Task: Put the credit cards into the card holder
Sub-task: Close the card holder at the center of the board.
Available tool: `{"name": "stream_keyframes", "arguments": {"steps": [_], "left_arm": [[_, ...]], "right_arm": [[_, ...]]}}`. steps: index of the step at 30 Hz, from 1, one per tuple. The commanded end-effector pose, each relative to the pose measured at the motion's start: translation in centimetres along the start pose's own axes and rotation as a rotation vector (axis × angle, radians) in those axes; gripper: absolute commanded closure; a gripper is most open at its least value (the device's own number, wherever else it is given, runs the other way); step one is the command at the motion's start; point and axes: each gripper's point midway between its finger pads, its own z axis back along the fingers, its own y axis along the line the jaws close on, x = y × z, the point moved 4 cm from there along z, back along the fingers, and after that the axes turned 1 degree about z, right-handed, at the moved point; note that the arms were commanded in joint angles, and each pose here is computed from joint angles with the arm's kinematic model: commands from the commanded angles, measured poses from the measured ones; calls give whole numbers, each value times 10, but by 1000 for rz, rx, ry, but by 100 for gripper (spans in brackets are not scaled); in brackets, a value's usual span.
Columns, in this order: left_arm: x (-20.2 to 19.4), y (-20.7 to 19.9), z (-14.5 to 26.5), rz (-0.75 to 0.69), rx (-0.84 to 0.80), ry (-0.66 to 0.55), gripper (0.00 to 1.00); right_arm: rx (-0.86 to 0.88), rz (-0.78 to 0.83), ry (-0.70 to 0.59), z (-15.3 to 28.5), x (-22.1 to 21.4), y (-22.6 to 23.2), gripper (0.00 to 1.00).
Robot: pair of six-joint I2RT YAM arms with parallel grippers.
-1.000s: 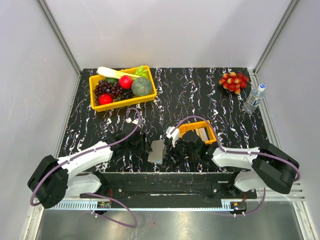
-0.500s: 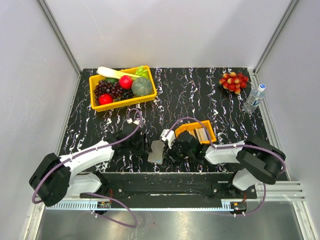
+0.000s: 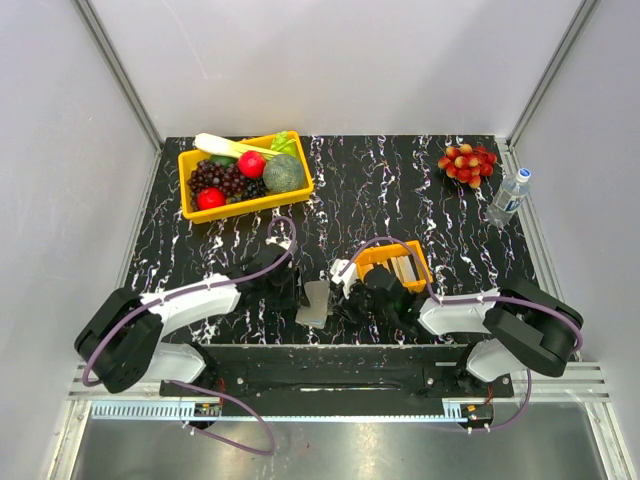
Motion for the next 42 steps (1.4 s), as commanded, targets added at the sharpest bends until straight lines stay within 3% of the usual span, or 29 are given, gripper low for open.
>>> {"name": "stream_keyframes", "arguments": {"steps": [1, 7, 13, 14, 16, 18, 23, 30, 33, 36, 42], "left_arm": [[13, -17, -6, -43, -45, -13, 60], [3, -9, -17, -58, 24, 37, 66], [4, -3, -13, -53, 66, 9, 66], [5, -4, -12, -52, 63, 6, 66], [6, -5, -10, -54, 59, -1, 66], [8, -6, -8, -52, 57, -14, 66], [12, -12, -2, -48, 34, -34, 65], [13, -15, 0, -50, 20, -40, 64], [12, -15, -1, -49, 16, -35, 64], [11, -15, 0, -52, 14, -34, 64], [13, -14, -2, -56, 27, -34, 64]], "right_arm": [[-2, 1, -97, -1, 18, 1, 75], [-5, -6, -133, 4, 17, 3, 78], [3, -9, -109, 6, 11, 4, 83], [-3, -10, -106, 6, 10, 3, 81], [-27, -16, -97, 7, 11, 0, 63], [-48, -6, -88, 8, 13, -3, 52], [-30, 46, -42, 3, 9, -4, 43], [-9, 35, 5, -15, 4, -4, 44], [-14, 30, 1, -19, 4, -4, 59], [-21, 26, -16, -16, 9, -3, 67], [-31, 25, -70, 3, 8, -1, 72]]}}
